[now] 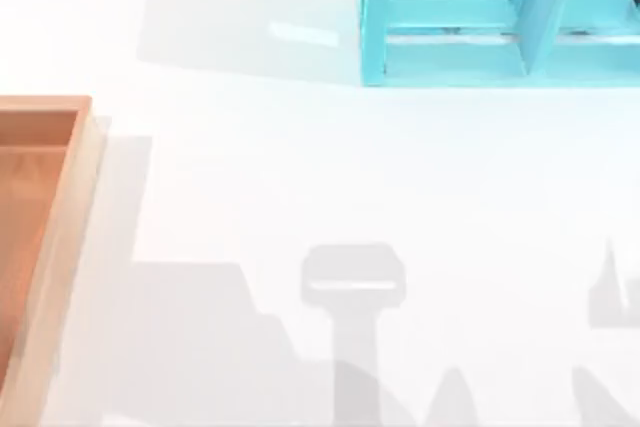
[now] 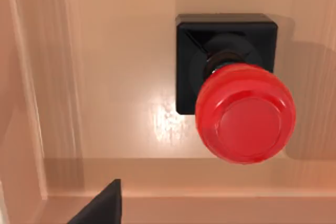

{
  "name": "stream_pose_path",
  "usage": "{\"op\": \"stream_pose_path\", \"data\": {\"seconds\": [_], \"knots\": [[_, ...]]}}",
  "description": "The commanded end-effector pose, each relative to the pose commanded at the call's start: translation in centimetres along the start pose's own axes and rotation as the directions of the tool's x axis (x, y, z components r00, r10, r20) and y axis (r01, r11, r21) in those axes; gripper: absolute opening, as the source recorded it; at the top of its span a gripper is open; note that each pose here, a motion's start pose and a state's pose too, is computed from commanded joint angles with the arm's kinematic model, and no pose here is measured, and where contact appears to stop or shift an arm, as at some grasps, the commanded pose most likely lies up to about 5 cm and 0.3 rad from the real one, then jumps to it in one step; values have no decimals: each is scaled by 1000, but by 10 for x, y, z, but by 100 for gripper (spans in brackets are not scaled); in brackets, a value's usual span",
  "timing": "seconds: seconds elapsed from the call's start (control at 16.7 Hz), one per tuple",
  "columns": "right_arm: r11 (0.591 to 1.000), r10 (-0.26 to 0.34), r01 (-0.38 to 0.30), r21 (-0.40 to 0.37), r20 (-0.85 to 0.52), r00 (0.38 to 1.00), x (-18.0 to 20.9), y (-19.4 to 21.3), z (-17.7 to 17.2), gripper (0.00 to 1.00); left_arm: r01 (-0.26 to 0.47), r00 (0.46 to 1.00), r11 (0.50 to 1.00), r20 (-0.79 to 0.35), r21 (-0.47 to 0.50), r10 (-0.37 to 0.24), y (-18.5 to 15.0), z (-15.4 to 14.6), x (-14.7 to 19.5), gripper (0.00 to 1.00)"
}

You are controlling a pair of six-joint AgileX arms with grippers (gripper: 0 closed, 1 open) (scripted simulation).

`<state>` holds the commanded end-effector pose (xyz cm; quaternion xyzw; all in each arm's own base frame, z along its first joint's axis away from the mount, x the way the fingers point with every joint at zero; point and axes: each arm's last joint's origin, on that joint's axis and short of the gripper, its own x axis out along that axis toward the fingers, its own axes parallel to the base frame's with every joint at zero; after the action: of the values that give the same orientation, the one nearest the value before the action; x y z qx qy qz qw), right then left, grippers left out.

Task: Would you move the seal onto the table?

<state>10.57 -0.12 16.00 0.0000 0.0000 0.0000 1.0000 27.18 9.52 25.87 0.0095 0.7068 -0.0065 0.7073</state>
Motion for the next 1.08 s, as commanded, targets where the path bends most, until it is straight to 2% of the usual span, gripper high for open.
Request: {"op": "stream_pose_path", "data": {"seconds": [0.18,0.6,0.9,1.08], "knots": [[1000,0,0,0,0,1000,0,0,0,100,3,1000,1000,-6,-4,-3,2,2,19,100],[1000,0,0,0,0,1000,0,0,0,100,0,1000,1000,2,-3,0,2,1,93,100],[1000,0,0,0,0,1000,0,0,0,100,1,1000,1000,-2,-3,-1,1,0,99,100],[1000,0,0,0,0,1000,0,0,0,100,1,1000,1000,-2,-3,-1,1,0,99,77]]}}
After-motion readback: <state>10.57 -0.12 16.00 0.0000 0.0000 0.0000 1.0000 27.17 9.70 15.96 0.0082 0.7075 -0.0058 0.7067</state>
